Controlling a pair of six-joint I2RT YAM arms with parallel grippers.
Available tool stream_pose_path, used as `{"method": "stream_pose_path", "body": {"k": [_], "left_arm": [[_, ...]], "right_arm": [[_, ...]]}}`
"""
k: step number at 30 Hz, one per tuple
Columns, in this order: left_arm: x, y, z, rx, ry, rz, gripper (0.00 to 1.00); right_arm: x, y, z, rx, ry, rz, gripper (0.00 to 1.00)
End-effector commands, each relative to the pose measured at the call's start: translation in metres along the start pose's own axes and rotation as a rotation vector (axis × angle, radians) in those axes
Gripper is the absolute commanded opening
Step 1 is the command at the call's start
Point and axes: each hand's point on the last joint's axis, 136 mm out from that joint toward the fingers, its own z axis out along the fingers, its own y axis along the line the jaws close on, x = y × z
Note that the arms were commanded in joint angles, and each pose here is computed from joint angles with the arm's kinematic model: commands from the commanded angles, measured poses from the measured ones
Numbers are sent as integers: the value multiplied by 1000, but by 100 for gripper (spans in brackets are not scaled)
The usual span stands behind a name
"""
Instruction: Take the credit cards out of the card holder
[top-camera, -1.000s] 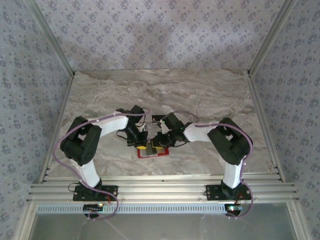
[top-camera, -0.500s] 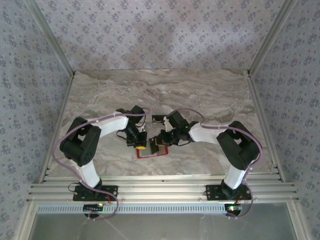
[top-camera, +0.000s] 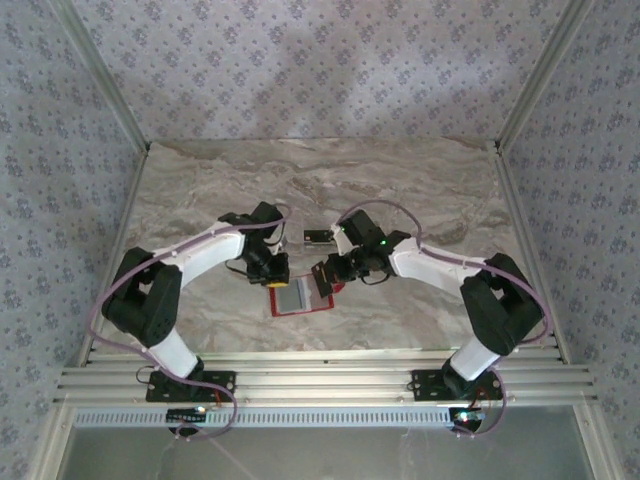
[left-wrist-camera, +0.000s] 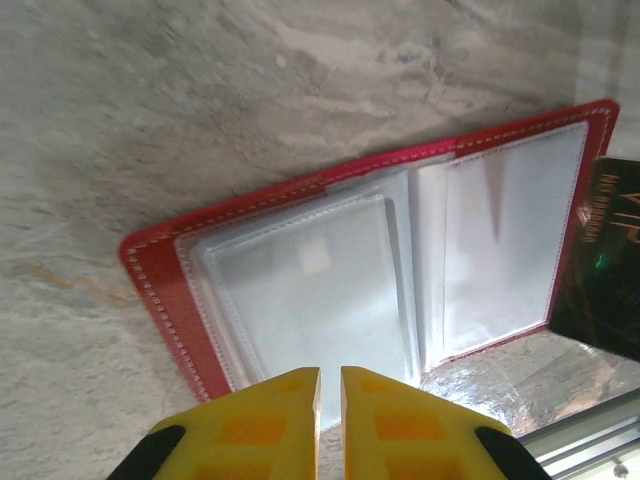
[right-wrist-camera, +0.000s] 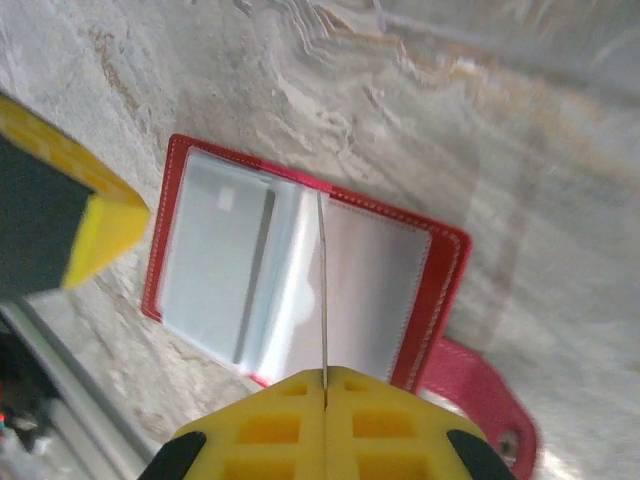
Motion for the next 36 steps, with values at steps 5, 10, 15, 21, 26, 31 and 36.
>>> {"method": "stream_pose_path", "body": {"k": [5, 10, 15, 21, 26, 31, 36], "left_arm": [[7, 23, 0, 23, 8, -79, 15], [14, 31, 12, 17, 43, -92, 15], [15, 32, 23, 42, 48, -103, 14], [16, 34, 30, 41, 65, -110, 13], [14, 32, 31, 48, 64, -110, 13], [14, 31, 32, 55, 66, -114, 13], [14, 31, 30, 56, 62, -116, 13]], "right_arm": [[-24, -8, -36, 113, 34, -567, 0], [-42, -16, -44, 200, 97, -814, 0], [-61, -21, -43, 236, 164, -1018, 0], [-81, -22, -38, 212, 206, -1165, 0], [-91, -20, -29, 175, 240, -1228, 0], [-101, -23, -16, 155, 276, -1237, 0], [-111, -29, -4, 142, 300, -1229, 0]]}}
